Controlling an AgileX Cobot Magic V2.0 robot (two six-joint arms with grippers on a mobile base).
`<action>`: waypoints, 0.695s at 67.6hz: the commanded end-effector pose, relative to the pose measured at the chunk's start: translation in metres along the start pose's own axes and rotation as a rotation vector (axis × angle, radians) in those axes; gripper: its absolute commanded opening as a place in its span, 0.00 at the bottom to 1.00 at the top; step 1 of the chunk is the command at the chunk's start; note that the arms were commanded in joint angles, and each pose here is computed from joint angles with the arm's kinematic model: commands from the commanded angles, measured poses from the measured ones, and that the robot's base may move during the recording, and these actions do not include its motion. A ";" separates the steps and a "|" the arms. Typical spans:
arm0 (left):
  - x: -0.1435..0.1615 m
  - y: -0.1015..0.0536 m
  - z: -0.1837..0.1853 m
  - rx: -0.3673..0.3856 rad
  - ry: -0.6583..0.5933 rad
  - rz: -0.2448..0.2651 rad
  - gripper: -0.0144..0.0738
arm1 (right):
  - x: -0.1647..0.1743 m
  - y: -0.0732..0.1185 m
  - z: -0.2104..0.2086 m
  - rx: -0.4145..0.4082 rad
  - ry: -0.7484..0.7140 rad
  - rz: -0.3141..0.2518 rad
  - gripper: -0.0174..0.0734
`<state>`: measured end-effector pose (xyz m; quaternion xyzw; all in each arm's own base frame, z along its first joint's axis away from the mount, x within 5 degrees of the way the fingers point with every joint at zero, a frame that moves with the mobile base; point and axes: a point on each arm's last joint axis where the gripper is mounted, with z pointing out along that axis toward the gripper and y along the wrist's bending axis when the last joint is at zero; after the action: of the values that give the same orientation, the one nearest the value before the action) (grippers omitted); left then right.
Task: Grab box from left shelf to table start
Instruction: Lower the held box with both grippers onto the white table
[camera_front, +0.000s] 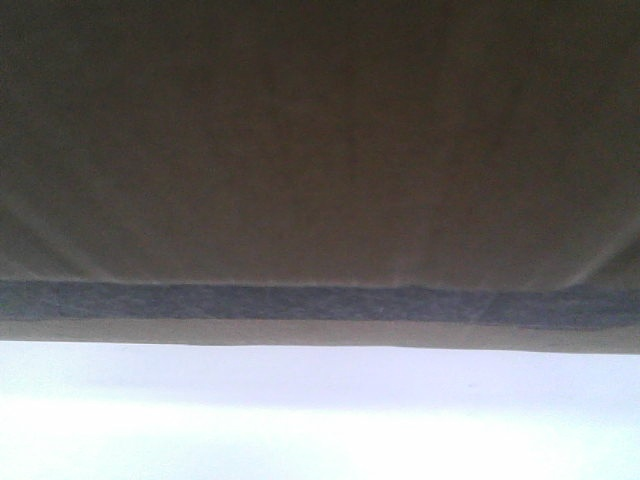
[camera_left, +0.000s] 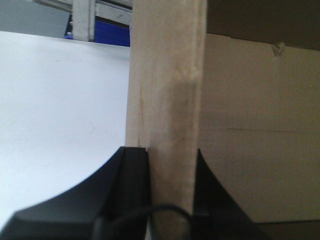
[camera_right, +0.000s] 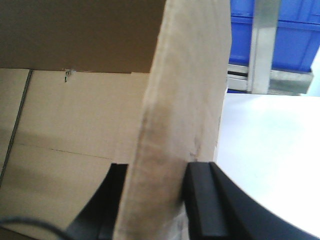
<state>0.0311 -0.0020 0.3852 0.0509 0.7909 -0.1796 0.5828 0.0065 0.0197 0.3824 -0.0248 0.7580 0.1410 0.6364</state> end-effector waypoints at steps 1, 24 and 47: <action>-0.027 -0.008 -0.012 0.091 -0.223 -0.035 0.06 | -0.020 -0.002 -0.003 0.047 -0.151 -0.048 0.26; -0.027 -0.008 -0.012 0.091 -0.223 -0.035 0.06 | -0.020 -0.002 -0.003 0.047 -0.151 -0.048 0.26; -0.028 -0.009 -0.011 0.093 -0.222 -0.036 0.06 | -0.021 -0.002 -0.003 0.045 -0.155 -0.046 0.26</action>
<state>0.0311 -0.0020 0.3852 0.0509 0.7909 -0.1796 0.5828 0.0064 0.0198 0.3823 -0.0249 0.7584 0.1410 0.6358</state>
